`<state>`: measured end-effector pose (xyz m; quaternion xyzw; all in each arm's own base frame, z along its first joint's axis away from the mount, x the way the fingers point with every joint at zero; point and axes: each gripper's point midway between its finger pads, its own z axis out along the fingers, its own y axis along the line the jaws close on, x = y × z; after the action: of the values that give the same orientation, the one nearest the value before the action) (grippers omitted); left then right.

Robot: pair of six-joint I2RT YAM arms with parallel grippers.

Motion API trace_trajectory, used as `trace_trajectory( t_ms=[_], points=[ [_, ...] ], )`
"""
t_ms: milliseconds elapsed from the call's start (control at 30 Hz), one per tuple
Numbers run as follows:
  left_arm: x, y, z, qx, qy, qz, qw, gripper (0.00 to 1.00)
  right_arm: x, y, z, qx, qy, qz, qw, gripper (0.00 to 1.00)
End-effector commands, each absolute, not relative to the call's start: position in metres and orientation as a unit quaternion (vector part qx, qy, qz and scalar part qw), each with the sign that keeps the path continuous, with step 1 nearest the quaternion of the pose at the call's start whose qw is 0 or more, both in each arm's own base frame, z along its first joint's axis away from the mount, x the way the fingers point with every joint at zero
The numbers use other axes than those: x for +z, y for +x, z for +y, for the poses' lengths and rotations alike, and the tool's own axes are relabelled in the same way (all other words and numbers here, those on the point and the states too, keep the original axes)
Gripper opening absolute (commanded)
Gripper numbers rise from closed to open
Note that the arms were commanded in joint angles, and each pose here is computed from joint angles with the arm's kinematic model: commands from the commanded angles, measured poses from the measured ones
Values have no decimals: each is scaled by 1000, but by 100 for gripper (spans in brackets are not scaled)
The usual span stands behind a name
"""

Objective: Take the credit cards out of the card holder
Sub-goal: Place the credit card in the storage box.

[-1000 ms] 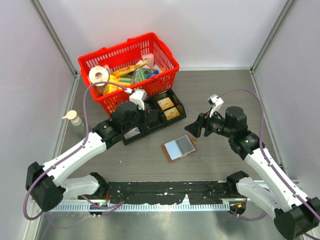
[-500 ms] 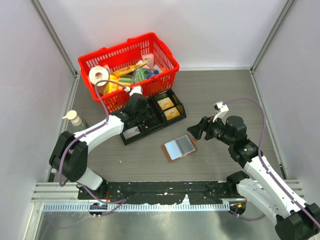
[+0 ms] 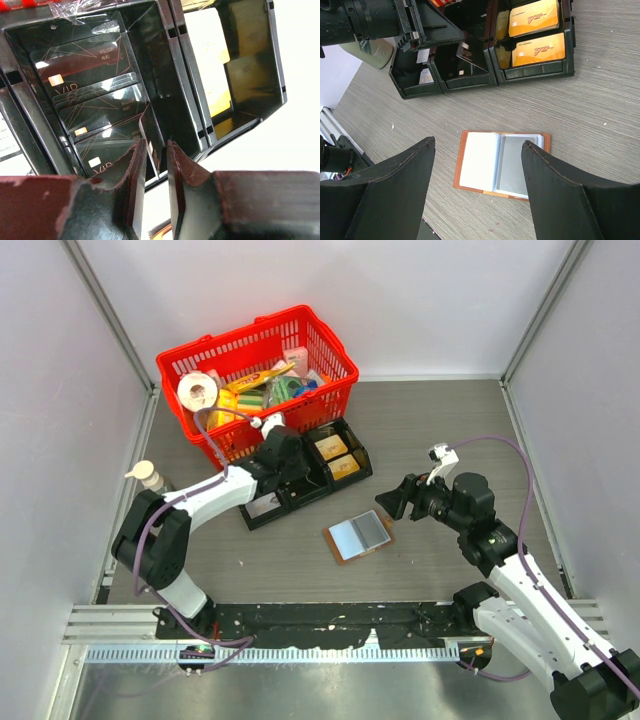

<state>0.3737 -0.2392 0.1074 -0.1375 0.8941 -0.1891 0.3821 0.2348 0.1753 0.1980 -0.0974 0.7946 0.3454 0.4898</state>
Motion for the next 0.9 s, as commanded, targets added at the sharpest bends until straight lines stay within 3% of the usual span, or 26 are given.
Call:
trace_trajectory(
  t_ms=[0,333,567,767,867],
  points=[
    [120,380,-238,-203,-162,878,402,29,212,238,176,345,-107,777,515,74],
    [147,355,-222,-196,-142,877,416,48,211,236,175,344,-107,783,507,74],
    [188,304,-255,-232,-30,875,424,67,198,237,179,344,-104,806,471,73],
    [184,242,-305,-285,48,872,395,67,170,238,191,342,-109,837,412,67],
    [165,219,-330,-299,78,874,375,62,161,237,202,335,-124,849,390,62]
  ],
)
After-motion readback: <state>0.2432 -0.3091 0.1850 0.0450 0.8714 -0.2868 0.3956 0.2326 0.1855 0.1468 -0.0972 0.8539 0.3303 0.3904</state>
